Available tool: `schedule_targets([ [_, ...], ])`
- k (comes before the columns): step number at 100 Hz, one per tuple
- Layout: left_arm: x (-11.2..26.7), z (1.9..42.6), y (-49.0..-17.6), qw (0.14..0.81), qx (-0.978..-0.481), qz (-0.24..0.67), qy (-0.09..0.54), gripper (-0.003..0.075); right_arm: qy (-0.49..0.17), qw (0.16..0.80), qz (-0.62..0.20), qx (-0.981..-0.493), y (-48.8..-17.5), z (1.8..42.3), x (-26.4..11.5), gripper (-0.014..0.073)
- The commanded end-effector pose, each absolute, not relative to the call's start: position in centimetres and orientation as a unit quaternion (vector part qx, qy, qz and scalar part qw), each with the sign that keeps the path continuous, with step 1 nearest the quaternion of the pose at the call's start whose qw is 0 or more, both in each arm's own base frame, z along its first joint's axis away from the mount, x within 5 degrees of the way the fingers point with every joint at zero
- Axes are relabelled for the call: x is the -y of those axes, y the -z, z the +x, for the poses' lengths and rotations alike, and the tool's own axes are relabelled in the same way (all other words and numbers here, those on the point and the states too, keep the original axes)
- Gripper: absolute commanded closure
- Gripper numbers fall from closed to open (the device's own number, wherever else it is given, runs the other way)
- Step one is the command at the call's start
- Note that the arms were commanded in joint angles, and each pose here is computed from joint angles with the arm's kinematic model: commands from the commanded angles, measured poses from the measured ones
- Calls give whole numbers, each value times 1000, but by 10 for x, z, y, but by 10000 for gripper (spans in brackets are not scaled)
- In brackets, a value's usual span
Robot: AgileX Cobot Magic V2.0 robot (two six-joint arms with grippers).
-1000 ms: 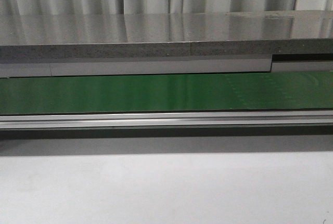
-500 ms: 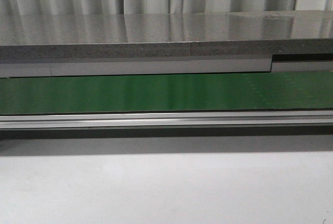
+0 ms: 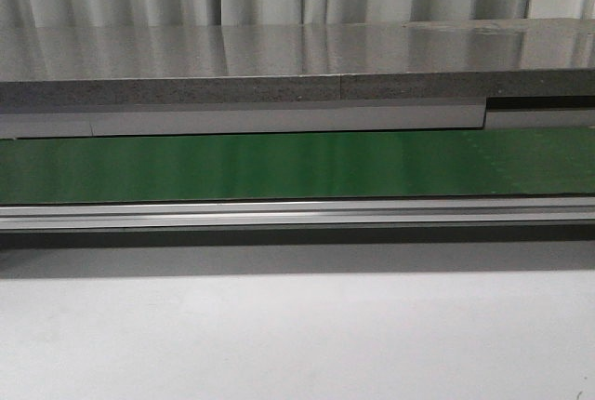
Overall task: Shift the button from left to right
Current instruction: 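Lower the left gripper and grasp the yellow-capped button's body, then lift the button and set it on the conveyor belt, open left gripper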
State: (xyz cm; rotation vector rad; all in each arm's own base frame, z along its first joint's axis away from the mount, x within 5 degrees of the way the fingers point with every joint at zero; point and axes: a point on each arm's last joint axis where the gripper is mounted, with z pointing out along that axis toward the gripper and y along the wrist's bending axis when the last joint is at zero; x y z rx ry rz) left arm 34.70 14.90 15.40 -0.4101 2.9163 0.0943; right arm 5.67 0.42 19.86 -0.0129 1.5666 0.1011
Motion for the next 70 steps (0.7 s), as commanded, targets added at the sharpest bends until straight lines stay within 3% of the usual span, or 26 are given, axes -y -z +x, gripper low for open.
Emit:
schedule_targets([
  [1,-152,352,-178,143,-979,-142,-41,349,-47,747,-4,-663,-213,54,-4,662],
  [16,-152,352,-178,143,-979,-142,-41,606,-47,747,-4,-663,-213,54,-4,662],
  [28,-151,352,-180,145,-978,-144,-38,740,-47,747,-4,-663,-213,54,-4,662],
  [43,-149,349,-199,171,-973,-146,-42,739,-47,747,-4,-663,-213,54,-4,662],
  [70,-136,338,-262,268,-951,-147,-37,739,-47,747,-4,-663,-213,54,-4,662],
])
